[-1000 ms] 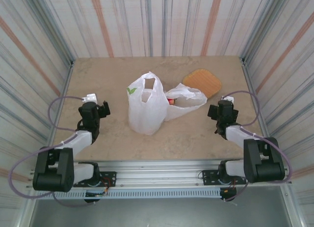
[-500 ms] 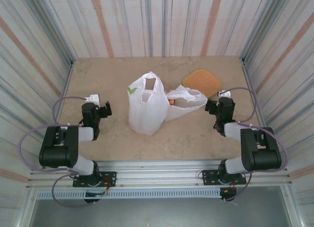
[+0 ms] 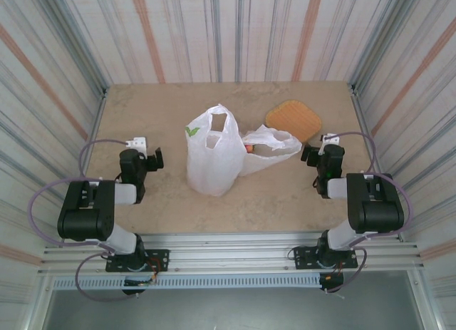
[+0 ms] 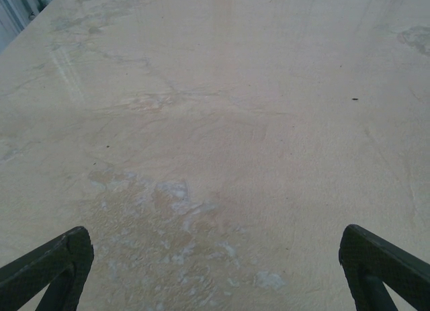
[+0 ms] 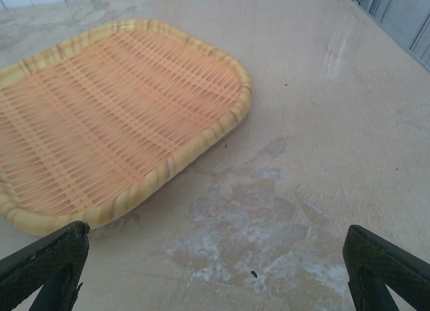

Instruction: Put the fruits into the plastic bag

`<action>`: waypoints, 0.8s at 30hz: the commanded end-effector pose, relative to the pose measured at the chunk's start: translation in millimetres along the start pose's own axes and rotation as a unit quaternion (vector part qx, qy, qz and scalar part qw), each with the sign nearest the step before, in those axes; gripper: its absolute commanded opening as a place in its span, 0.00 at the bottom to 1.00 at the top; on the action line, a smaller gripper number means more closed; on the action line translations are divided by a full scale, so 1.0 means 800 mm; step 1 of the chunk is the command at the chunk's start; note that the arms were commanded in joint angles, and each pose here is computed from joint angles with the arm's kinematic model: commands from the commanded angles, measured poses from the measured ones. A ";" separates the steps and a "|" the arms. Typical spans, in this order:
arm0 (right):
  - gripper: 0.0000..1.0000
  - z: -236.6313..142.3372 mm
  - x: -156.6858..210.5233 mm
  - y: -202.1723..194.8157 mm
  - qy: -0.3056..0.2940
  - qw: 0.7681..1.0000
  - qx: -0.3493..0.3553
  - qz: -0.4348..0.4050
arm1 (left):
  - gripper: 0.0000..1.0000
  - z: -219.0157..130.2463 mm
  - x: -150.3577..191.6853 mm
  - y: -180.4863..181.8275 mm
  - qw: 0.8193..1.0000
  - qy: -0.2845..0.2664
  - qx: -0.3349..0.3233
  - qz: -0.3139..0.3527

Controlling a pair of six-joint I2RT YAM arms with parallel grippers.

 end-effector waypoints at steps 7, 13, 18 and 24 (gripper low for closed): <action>0.99 -0.001 -0.003 0.001 -0.010 1.000 -0.007 0.006 | 0.99 0.003 -0.013 -0.002 1.000 -0.012 -0.005 0.022; 0.99 -0.001 -0.003 0.001 -0.009 1.000 -0.007 0.005 | 0.99 0.003 -0.014 -0.003 1.000 -0.013 -0.004 0.023; 0.99 -0.001 -0.003 0.001 -0.010 1.000 -0.007 0.006 | 0.99 0.003 -0.014 -0.003 1.000 -0.012 -0.005 0.023; 0.99 -0.001 -0.003 0.001 -0.009 1.000 -0.007 0.005 | 0.99 0.003 -0.014 -0.002 1.000 -0.012 -0.005 0.023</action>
Point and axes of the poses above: each hand's point on the last joint's axis, 136 mm out from that joint toward the fingers, its own z axis out along the fingers, its own y axis along the line the jaws close on, x = y × z, the point moved 10 cm from there along -z, back along the fingers, and after that the axes turned 14 degrees about z, right-handed, at the moved point
